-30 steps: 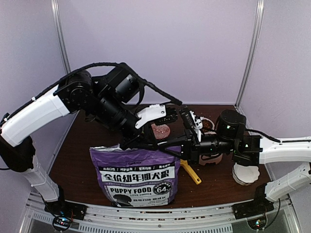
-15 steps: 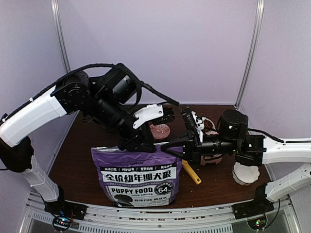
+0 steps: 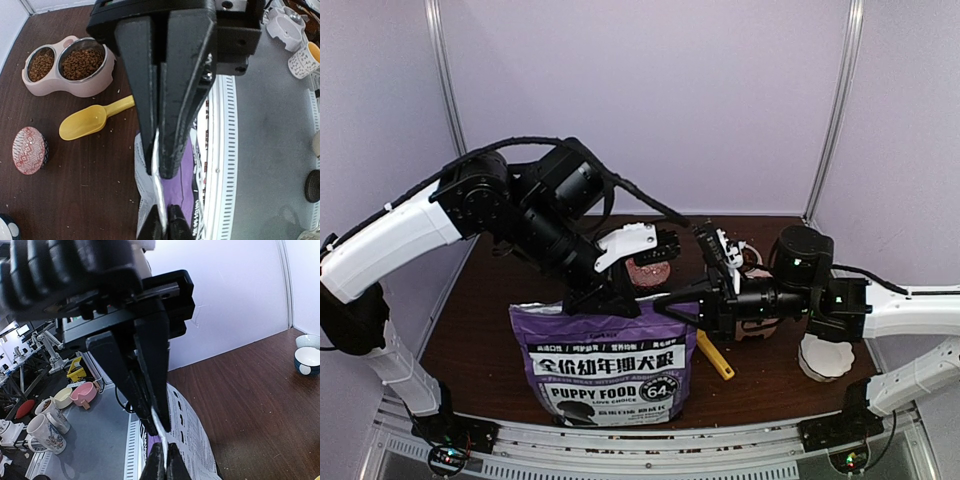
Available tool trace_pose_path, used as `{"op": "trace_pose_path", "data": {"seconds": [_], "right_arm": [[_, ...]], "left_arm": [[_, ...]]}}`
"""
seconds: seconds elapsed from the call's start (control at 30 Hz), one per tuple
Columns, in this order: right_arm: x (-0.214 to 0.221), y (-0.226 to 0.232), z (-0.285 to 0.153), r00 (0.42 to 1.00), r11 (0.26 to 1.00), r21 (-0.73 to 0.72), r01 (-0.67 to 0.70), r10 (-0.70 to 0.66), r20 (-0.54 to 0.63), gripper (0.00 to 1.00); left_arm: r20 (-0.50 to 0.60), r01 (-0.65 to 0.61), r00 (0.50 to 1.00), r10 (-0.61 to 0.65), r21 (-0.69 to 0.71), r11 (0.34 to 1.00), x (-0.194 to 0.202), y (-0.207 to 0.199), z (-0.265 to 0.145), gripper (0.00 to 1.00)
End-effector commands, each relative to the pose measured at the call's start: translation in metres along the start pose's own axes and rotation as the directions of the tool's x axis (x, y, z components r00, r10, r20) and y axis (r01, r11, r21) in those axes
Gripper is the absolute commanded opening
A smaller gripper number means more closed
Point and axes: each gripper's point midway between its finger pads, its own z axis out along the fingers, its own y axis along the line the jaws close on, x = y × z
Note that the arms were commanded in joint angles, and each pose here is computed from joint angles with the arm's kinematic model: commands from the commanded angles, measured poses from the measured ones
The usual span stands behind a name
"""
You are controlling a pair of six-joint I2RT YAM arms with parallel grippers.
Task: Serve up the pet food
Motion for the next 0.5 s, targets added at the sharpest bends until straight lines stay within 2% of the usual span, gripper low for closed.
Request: {"op": "trace_pose_path", "data": {"seconds": [0.0, 0.2, 0.23, 0.27, 0.33, 0.47], "right_arm": [[-0.026, 0.006, -0.012, 0.995, 0.999, 0.019, 0.043, -0.044, 0.088, 0.0], [-0.027, 0.005, -0.016, 0.994, 0.998, 0.034, 0.048, -0.051, 0.098, 0.0], [-0.027, 0.005, -0.016, 0.994, 0.998, 0.037, 0.047, -0.051, 0.098, 0.0], [-0.027, 0.004, -0.017, 0.994, 0.998, 0.04, 0.047, -0.051, 0.097, 0.0], [-0.028, 0.004, -0.018, 0.994, 0.998, 0.045, 0.05, -0.054, 0.099, 0.0], [-0.027, 0.003, -0.019, 0.993, 0.997, 0.055, 0.054, -0.059, 0.097, 0.0]], "left_arm": [[-0.022, 0.006, 1.0, -0.005, 0.025, 1.0, 0.007, -0.005, 0.003, 0.0], [-0.019, 0.001, 1.0, -0.001, 0.006, 1.0, 0.007, -0.002, -0.001, 0.0], [-0.02, 0.001, 1.0, -0.001, 0.001, 1.0, 0.007, -0.002, -0.002, 0.03], [-0.026, 0.002, 1.0, -0.002, -0.005, 1.0, 0.009, -0.001, -0.002, 0.12], [-0.04, 0.005, 0.999, -0.005, -0.012, 1.0, 0.012, 0.0, -0.003, 0.22], [-0.068, 0.011, 0.998, -0.013, -0.023, 1.0, 0.02, 0.001, -0.002, 0.29]]}}
